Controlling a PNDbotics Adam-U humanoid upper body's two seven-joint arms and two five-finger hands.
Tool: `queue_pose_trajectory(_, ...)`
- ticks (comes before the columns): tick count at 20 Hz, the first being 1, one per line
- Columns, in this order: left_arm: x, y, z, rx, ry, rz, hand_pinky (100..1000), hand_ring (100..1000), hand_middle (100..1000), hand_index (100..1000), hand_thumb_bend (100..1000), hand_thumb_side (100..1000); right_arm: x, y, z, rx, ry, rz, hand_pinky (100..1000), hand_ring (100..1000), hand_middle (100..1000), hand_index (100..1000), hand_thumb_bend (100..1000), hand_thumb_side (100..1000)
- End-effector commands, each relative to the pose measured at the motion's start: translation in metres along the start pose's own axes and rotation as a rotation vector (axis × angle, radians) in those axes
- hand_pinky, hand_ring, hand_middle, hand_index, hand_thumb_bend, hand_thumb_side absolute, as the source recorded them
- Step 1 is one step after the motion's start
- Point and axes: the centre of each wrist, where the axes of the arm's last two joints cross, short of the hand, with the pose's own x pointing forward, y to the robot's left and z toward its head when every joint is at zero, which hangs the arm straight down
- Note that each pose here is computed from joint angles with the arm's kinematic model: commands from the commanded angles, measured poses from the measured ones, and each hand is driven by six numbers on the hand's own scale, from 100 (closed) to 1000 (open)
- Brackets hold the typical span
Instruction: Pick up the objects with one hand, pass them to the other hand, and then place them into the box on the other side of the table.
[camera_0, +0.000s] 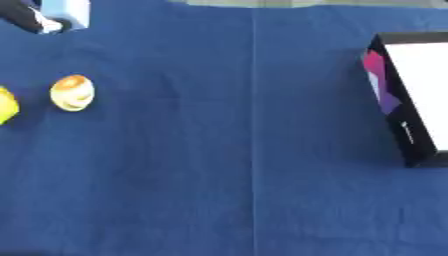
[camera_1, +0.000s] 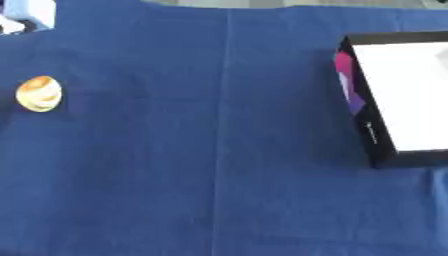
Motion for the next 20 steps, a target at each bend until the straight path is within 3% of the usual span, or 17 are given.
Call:
queue_pose_trajectory(1, 0.014, 0.007, 0.000, 0.058, -0.055, 0.008, 731, 505, 399, 553, 279, 100, 0.010, -0.007, -0.023, 0.080, -0.055, 0.007, 892, 1000, 1000, 1000, 100, 470)
queue_pose_trajectory(11, 0.046, -0.036, -0.007, 0.096, -0.178, 0.122, 727, 485, 384, 551, 187, 100, 0.008, -0.007, -0.062, 0.220, -0.129, -0.032, 890, 1000, 1000, 1000, 100, 470)
queue_pose_trajectory(20, 0.073, -0.073, -0.012, 0.103, -0.263, 0.256, 728, 471, 373, 550, 100, 100, 0.002, 0.001, -0.084, 0.331, -0.163, -0.032, 888, 1000, 1000, 1000, 100, 470)
